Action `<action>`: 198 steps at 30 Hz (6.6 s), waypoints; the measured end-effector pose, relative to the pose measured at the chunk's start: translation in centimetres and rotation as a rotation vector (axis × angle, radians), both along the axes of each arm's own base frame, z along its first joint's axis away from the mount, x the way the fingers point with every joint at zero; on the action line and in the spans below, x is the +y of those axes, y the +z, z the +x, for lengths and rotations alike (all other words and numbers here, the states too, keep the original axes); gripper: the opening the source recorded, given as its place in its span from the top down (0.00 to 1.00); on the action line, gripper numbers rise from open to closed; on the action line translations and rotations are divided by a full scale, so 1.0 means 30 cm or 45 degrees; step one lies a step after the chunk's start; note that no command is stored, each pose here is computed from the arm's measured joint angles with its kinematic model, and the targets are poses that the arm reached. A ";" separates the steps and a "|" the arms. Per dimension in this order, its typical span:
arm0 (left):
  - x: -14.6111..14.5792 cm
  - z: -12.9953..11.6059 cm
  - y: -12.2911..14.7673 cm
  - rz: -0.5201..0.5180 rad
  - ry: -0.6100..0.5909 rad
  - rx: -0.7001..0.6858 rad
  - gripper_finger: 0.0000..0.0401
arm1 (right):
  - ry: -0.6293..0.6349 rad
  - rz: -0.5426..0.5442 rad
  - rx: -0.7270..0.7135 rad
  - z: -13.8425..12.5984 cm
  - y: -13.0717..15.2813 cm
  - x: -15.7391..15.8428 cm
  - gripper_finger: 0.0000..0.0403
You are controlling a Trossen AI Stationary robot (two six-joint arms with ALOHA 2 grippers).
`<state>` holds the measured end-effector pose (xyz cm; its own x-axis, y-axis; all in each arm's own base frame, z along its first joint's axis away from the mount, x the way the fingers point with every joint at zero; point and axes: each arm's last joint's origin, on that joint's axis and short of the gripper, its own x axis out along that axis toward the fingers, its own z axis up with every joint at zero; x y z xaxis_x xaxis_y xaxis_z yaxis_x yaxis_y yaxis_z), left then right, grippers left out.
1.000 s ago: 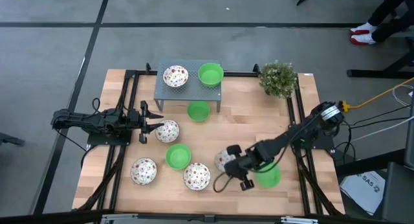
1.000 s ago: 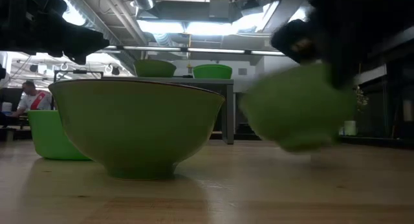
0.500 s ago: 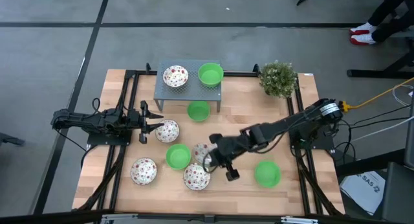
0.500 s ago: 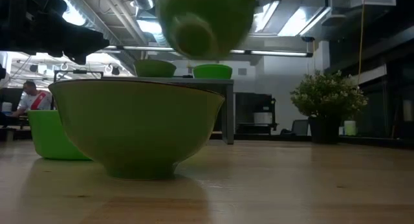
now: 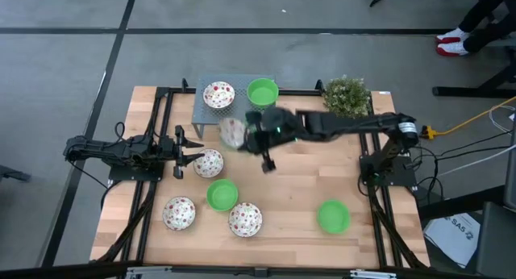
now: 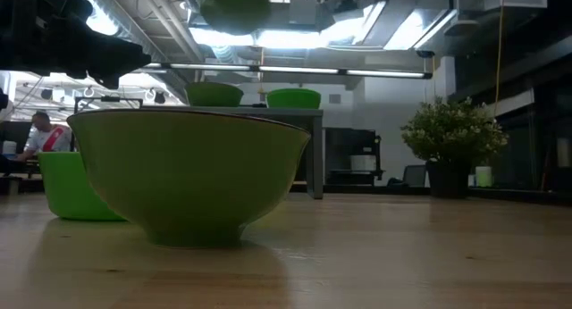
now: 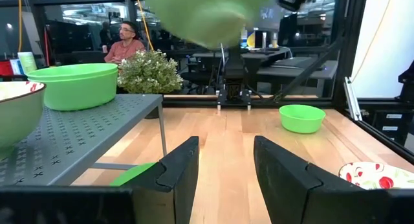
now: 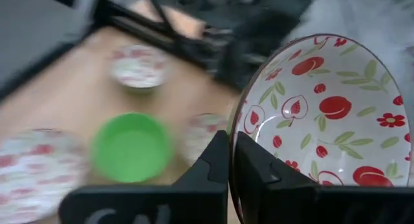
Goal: Pick & Place Mini bowls
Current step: Stack the white patterned bowl on the white patterned bowl on the shelf, then stack the green bowl on the green bowl on the shelf
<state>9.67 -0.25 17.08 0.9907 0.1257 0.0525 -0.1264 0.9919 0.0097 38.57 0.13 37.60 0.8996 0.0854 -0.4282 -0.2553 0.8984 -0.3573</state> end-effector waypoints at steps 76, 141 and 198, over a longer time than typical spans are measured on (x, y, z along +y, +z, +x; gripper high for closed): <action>0.000 0.000 0.000 0.000 0.000 0.000 0.64 | -0.226 -0.289 0.090 0.250 -0.114 -0.557 0.63; 0.000 0.000 0.000 0.000 0.000 0.000 0.64 | -0.236 0.002 0.711 0.212 -0.198 0.010 0.61; 0.000 0.000 0.000 0.000 0.000 0.000 0.64 | -0.227 0.061 0.706 0.120 -0.647 0.022 0.97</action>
<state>9.67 -0.25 17.07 0.9907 0.1258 0.0522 -0.1265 0.9919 0.0097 42.16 0.78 18.19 0.5447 -0.0161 -0.8385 -0.2355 0.9566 -0.1714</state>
